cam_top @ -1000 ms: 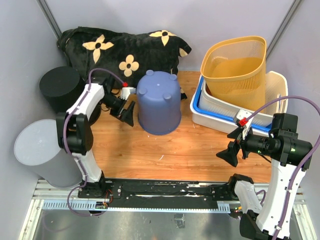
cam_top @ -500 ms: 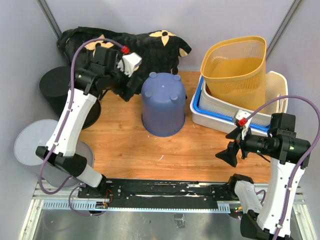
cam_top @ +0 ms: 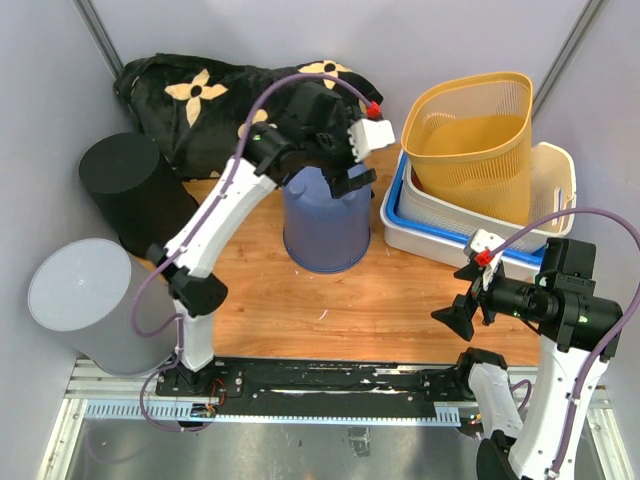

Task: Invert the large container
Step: Move the container to the center of the board.

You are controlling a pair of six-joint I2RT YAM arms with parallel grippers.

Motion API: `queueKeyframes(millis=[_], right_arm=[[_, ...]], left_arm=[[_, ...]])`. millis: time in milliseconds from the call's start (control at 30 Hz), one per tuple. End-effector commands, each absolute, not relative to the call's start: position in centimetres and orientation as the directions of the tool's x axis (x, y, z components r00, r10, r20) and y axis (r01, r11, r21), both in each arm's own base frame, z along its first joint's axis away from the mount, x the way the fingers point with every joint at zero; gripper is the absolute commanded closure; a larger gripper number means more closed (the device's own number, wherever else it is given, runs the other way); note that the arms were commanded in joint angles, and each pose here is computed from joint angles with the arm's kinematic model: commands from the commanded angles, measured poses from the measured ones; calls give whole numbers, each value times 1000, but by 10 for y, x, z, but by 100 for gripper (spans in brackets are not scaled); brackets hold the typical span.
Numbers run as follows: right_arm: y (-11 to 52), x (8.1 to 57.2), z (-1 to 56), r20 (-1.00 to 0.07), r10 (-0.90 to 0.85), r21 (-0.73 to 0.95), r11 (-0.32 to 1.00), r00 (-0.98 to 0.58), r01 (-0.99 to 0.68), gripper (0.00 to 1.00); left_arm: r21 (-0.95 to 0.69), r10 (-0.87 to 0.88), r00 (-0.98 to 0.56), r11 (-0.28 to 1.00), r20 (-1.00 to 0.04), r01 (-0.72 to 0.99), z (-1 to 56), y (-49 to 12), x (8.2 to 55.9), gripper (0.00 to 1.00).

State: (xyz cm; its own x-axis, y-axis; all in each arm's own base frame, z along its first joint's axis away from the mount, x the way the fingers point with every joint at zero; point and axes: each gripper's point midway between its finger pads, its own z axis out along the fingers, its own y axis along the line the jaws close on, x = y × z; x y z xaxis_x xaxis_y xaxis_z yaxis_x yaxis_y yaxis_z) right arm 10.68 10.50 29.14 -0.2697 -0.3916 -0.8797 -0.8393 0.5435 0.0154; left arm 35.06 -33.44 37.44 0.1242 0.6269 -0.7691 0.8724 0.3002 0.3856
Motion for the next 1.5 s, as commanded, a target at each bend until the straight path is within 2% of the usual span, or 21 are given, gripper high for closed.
queueKeyframes(millis=[0, 233, 467, 600, 667, 733, 867, 1133, 1467], right_arm=[[107, 93, 287, -868, -416, 12, 527, -270, -850, 0], [107, 94, 284, -866, -418, 25, 515, -276, -857, 0], [107, 97, 280, -869, -417, 21, 507, -267, -862, 0], [119, 91, 293, -902, -367, 27, 473, -226, -880, 0], [125, 87, 298, -918, -340, 27, 455, -201, -890, 0], [125, 85, 297, -920, -344, 15, 447, -187, -894, 0], [127, 89, 297, -921, -327, 54, 428, -210, -902, 0], [132, 87, 300, -936, -302, 48, 399, -181, -916, 0], [132, 83, 302, -936, -309, 27, 417, -170, -909, 0]], left_arm=[[407, 683, 247, 80, -687, 910, 317, -364, 363, 2], [361, 602, 248, 73, -759, 930, 310, -405, 380, 1], [274, 704, 132, 92, -698, 957, 244, -403, 385, 3], [234, 817, -27, 196, -576, 952, 192, -357, 391, 12], [216, 826, -106, 265, -553, 940, 184, -331, 391, 15], [203, 830, -170, 319, -531, 926, 176, -308, 389, 16], [282, 858, -228, 385, -459, 879, 166, -265, 387, 15], [312, 835, -336, 491, -436, 814, 165, -182, 389, 16], [375, 738, -498, 666, -456, 645, 165, -102, 451, 15]])
